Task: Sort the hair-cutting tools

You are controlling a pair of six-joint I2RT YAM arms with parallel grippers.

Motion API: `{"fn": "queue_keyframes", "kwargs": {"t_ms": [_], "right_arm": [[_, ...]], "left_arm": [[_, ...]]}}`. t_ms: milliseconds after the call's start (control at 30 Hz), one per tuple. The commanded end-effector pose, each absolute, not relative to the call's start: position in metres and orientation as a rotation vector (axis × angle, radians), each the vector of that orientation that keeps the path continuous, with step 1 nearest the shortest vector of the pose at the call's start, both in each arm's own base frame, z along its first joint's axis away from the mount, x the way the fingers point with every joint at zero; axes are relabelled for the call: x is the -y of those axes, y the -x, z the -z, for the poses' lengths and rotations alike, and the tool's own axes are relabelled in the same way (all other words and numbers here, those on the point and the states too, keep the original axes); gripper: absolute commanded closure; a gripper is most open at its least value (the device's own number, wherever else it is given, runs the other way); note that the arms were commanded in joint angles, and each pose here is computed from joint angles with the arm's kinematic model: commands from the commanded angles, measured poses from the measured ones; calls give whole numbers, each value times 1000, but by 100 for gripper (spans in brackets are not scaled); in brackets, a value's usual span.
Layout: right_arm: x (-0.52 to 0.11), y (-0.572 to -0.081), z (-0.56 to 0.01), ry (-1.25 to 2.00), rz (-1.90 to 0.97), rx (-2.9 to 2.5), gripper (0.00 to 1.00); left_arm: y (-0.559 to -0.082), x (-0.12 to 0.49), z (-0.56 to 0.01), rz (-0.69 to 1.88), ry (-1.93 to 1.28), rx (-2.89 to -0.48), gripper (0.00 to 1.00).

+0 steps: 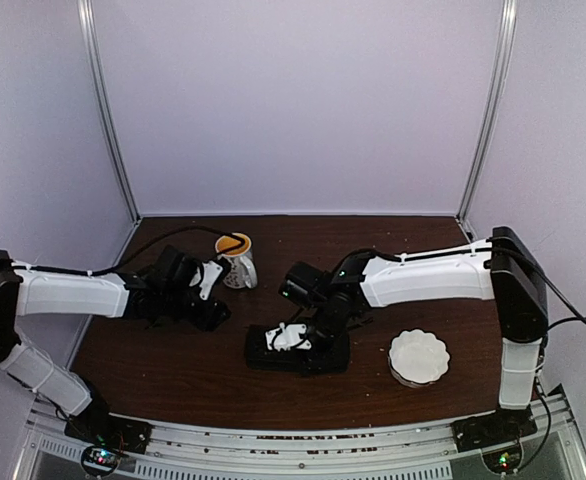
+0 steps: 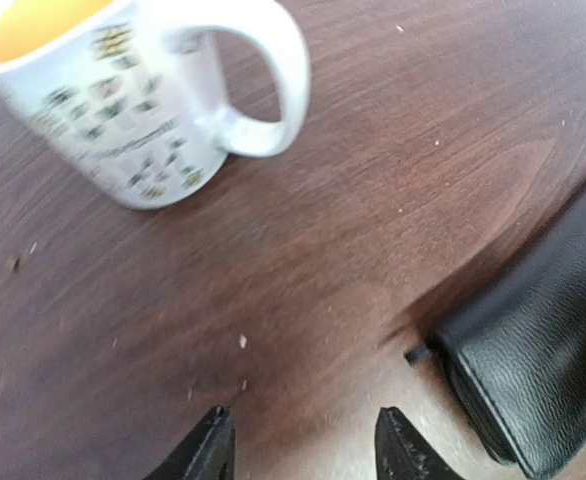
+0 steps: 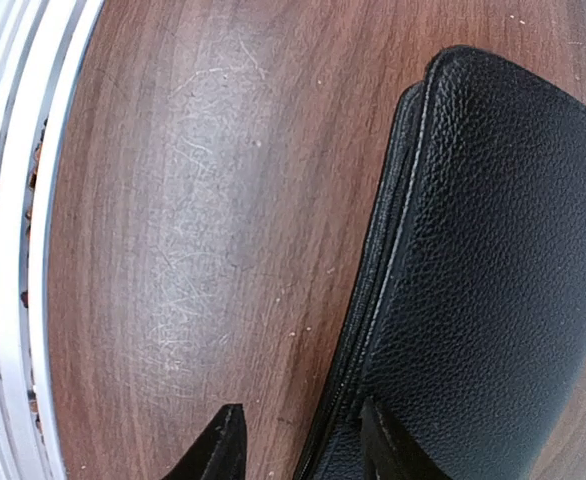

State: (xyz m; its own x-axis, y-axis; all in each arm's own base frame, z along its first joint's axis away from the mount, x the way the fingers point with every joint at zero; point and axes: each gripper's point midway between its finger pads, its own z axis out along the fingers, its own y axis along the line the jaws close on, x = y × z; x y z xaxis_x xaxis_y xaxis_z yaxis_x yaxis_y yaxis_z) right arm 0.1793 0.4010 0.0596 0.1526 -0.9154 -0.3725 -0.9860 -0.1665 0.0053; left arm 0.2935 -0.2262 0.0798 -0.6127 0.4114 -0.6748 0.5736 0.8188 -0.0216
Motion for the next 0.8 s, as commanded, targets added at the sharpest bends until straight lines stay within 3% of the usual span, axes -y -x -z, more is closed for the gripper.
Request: {"fn": "queue_keyframes", "kwargs": {"t_ms": [0, 233, 500, 767], "right_arm": [[-376, -187, -37, 2264, -260, -1854, 61], [-348, -193, -21, 2355, -123, -1799, 63], [-316, -199, -17, 2440, -4, -1737, 65], [-314, -197, -21, 2460, -19, -1729, 66]], "left_arm": [[-312, 253, -87, 328, -882, -2187, 50], [-301, 275, -81, 419, -1098, -2021, 52], [-284, 285, -50, 514, -1251, -2096, 58], [-287, 279, -27, 421, -1308, -2128, 57]]}}
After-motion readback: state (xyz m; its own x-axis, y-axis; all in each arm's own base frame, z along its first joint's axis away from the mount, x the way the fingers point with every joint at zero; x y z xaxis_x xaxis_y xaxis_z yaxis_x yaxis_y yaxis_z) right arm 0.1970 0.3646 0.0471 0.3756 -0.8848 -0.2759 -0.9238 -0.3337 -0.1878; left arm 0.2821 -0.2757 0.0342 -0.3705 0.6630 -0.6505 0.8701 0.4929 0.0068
